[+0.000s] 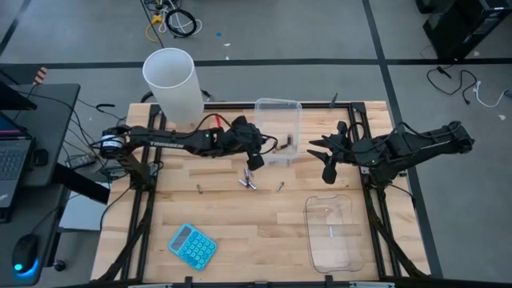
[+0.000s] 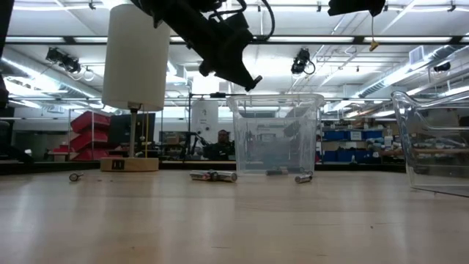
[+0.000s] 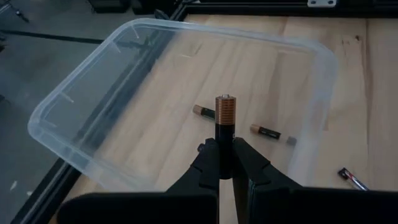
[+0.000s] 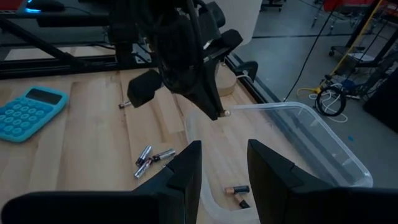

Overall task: Sort batteries
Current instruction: Put the brown battery into the top transparent bin

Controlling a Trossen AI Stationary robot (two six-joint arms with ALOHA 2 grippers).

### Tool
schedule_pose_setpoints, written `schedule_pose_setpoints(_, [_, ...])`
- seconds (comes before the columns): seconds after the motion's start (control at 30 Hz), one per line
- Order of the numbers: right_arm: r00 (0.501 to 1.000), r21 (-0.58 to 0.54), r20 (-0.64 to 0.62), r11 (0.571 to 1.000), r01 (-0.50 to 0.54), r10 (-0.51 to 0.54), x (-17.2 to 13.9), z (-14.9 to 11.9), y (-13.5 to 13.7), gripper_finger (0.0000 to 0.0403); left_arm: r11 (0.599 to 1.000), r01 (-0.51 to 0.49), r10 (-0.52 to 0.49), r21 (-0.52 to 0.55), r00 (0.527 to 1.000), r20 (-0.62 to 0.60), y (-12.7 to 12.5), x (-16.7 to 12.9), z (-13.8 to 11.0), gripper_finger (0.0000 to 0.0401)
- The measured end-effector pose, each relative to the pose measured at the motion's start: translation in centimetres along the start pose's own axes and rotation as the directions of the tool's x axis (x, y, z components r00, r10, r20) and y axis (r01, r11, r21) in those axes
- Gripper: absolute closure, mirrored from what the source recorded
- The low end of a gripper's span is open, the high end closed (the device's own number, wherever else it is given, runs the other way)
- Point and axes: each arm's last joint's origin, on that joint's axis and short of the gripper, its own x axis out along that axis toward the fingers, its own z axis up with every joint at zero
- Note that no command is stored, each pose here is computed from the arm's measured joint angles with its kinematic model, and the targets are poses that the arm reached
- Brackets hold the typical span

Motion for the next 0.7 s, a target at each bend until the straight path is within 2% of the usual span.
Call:
schedule_pose_setpoints(0.3, [1.000, -0.001, -0.017, 1.000, 0.002, -0.002, 0.0, -0.2, 0.0, 0.0288, 1.000, -0.007, 0.007, 0.001, 0.999, -0.036, -0.6, 1.5, -0.9, 0.0394])
schedule_pose_setpoints(0.7, [1.000, 0.000, -0.015, 1.000, 0.001, -0.001, 0.0, -0.2, 0.0, 0.0288, 0.999, -0.012, 0.011, -0.033, 0.999, -0.047, -0.6, 1.7, -1.1, 0.0394])
